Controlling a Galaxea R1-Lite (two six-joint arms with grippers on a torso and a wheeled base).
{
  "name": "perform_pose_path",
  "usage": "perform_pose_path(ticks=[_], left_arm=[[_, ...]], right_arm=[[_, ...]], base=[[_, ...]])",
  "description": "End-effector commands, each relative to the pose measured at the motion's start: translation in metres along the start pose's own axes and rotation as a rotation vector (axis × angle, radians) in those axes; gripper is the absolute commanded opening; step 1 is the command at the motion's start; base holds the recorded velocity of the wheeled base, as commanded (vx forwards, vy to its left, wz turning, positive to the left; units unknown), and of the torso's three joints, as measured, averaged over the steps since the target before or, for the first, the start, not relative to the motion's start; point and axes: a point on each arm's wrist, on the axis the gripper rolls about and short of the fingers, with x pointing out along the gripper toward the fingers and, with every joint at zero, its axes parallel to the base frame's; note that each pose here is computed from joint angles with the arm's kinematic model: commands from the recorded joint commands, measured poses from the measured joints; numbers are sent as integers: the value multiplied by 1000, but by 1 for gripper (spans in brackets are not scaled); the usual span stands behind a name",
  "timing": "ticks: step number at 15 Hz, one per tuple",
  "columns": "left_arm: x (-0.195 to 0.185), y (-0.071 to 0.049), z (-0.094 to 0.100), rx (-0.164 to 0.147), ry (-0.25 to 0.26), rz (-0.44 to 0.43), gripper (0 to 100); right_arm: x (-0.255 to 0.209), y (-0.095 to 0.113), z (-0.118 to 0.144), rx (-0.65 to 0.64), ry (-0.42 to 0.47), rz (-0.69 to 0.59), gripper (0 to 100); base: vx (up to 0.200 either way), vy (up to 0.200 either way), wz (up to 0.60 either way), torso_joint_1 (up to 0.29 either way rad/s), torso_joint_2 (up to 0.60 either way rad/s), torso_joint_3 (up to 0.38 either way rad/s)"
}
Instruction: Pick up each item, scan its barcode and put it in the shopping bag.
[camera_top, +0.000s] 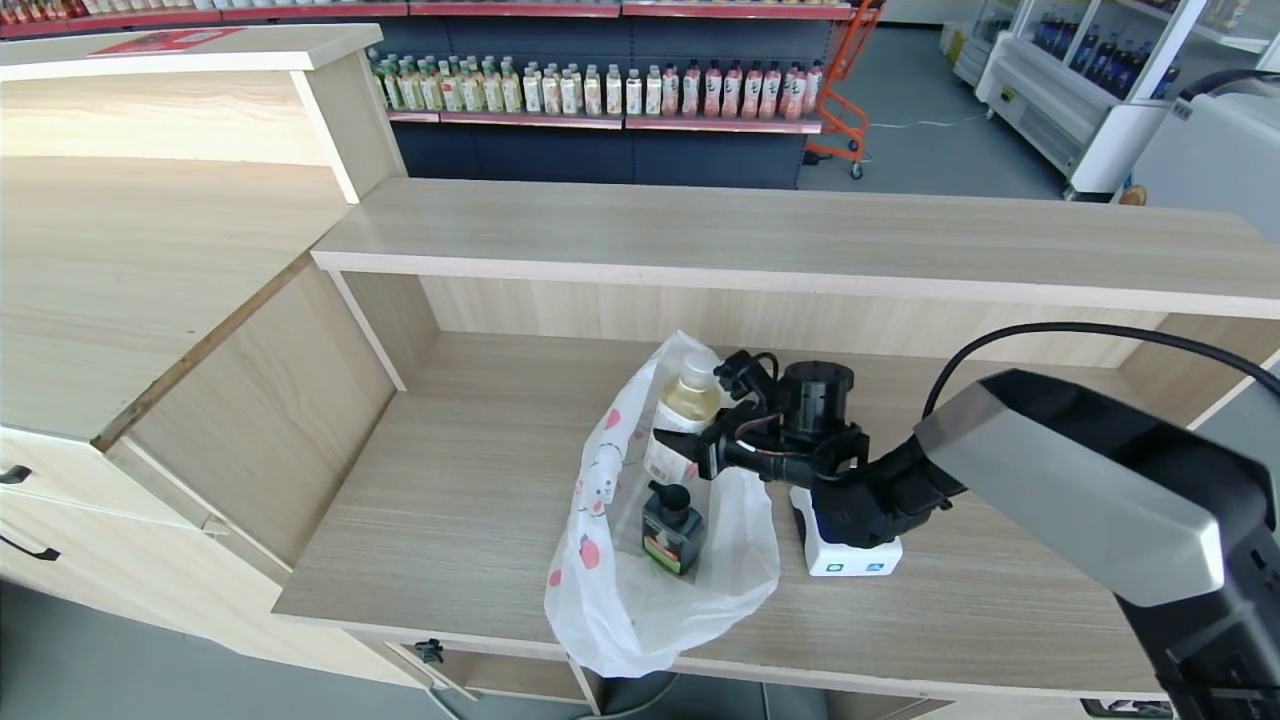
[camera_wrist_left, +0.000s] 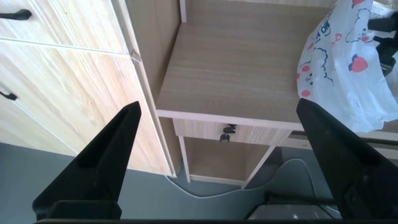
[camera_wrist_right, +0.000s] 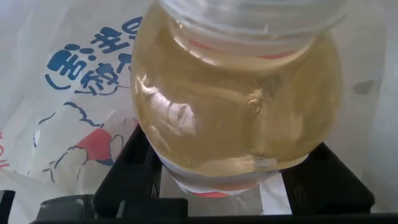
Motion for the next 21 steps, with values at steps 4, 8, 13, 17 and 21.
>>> perform_pose_path(ticks=[4, 8, 13, 17, 21], left_arm=[[0, 0, 0, 0, 0, 1, 100], [0, 0, 0, -2, 0, 1, 100], [0, 0, 0, 0, 0, 1, 100], [0, 0, 0, -2, 0, 1, 100], [0, 0, 0, -2, 0, 1, 100]], right_arm=[[17, -6, -18, -84, -6, -1, 0], [9, -11, -4, -57, -23, -8, 100], [-28, -7, 46, 217, -42, -25, 100], [-85, 21, 106, 469, -81, 29, 100], [-148, 35, 122, 513, -82, -13, 100]], base=[[0, 0, 0, 0, 0, 0], [0, 0, 0, 0, 0, 0], [0, 0, 0, 0, 0, 0], [0, 0, 0, 0, 0, 0], [0, 0, 0, 0, 0, 0]])
